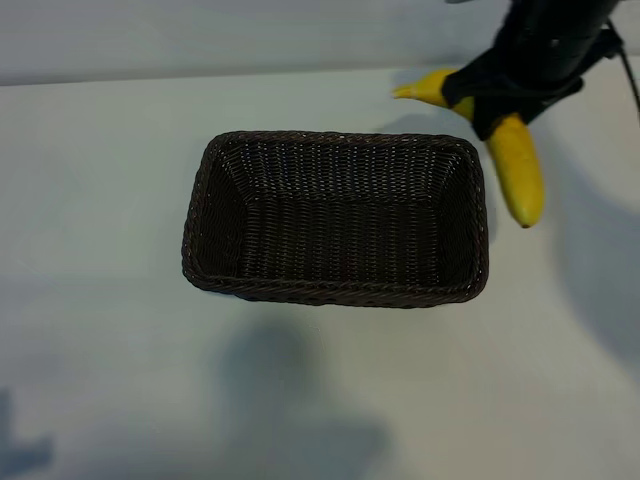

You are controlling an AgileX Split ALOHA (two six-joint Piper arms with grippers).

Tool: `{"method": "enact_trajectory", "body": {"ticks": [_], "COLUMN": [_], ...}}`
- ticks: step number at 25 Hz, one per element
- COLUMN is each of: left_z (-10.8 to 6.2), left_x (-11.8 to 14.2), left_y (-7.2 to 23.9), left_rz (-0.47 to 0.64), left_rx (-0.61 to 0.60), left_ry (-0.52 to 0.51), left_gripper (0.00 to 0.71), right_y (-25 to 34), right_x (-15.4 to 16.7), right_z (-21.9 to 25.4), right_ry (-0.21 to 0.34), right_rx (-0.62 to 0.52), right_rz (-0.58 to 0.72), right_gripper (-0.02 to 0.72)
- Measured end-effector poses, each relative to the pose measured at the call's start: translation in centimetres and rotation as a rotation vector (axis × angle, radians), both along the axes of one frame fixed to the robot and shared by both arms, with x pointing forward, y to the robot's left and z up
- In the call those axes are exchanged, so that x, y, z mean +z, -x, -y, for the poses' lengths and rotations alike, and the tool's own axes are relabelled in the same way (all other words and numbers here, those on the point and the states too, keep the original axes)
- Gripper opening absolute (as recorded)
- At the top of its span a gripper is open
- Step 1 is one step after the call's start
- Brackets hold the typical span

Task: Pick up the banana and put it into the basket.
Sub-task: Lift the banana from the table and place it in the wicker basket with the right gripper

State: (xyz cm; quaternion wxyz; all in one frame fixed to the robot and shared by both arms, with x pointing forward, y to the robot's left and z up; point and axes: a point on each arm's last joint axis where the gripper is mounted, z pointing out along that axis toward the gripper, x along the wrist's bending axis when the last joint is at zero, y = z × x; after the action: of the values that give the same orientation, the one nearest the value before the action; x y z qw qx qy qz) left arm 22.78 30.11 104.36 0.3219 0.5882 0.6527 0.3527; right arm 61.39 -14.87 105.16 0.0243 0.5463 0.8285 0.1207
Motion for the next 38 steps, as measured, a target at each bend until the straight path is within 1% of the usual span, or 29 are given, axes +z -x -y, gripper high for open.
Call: {"method": "enact_trajectory", "body": {"ticks": [3,7,10,16,18,21,25,35,38], "left_z": [0.0,0.0,0.0,0.0,0.0,0.0,0.0,0.0,0.0], "left_x": [0.0,0.0,0.0,0.0,0.0,0.0,0.0,0.0,0.0], "left_y": [0.0,0.0,0.0,0.0,0.0,0.0,0.0,0.0,0.0], "left_rz": [0.0,0.0,0.0,0.0,0.0,0.0,0.0,0.0,0.0], "left_rx": [0.0,0.0,0.0,0.0,0.0,0.0,0.0,0.0,0.0], "left_ry": [0.0,0.0,0.0,0.0,0.0,0.0,0.0,-0.001,-0.001], "left_gripper": [0.49,0.49,0.49,0.49,0.49,0.49,0.49,0.49,0.49], "right_y": [0.5,1.7,2.5,3.9,4.3,4.6,4.4,3.1,3.0], "right_x": [-1.0,-2.2,-2.2,-1.8,-1.7,-1.6,-2.4,-7.5,-8.3], "right_z": [-2.1,-5.3,-7.5,-11.4,-12.3,-13.2,-13.4,-14.4,-14.5], "right_ry": [0.021,0.059,0.094,0.136,0.134,0.12,0.126,0.155,0.161], "right_rx": [0.115,0.332,0.466,0.752,0.815,0.841,0.843,0.856,0.859], "right_rz": [-0.013,-0.003,0.072,0.249,0.294,0.332,0.328,0.254,0.24], "right_gripper": [0.434,0.433,0.433,0.433,0.433,0.433,0.433,0.433,0.433]}}
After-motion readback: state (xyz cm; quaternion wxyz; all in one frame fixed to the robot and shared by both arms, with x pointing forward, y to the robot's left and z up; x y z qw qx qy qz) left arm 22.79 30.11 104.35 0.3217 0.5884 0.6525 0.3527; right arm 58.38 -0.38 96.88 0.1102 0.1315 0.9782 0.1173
